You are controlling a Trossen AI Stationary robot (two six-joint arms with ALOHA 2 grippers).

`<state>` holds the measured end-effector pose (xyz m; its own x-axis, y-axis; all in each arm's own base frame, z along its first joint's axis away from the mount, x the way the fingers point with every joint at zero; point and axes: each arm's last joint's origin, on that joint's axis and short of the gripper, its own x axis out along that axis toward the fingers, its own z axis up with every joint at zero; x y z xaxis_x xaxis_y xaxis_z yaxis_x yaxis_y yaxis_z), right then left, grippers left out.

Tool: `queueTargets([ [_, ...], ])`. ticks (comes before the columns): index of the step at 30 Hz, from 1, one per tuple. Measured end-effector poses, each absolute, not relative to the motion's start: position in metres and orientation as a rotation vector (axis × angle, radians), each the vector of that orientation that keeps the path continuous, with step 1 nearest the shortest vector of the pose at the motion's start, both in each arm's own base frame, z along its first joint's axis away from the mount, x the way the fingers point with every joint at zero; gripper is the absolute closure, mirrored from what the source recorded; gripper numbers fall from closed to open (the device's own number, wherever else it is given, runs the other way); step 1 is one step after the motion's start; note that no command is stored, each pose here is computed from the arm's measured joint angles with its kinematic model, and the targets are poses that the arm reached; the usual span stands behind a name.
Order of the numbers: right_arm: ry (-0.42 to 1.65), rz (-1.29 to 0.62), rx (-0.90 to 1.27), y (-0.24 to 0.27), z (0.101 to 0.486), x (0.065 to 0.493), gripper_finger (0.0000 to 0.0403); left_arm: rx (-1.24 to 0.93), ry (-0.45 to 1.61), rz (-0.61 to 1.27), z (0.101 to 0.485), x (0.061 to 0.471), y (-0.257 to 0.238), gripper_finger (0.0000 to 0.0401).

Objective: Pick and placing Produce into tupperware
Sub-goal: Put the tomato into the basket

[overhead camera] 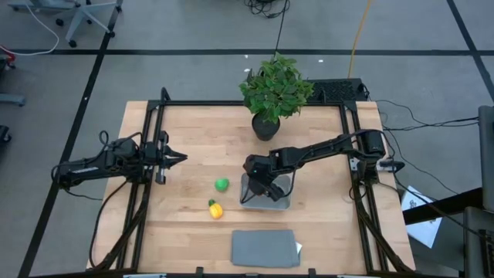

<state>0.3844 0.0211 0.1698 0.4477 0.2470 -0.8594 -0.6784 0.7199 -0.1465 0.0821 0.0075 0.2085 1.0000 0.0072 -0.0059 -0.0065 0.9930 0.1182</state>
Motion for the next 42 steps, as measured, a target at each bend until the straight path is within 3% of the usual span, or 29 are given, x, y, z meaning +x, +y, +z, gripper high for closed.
queueTargets([
  [42,0.852,0.698,-0.717,0.022,0.153,0.379,0.0147,0.118,0.008,0.007,0.208,0.082,0.008,0.0368],
])
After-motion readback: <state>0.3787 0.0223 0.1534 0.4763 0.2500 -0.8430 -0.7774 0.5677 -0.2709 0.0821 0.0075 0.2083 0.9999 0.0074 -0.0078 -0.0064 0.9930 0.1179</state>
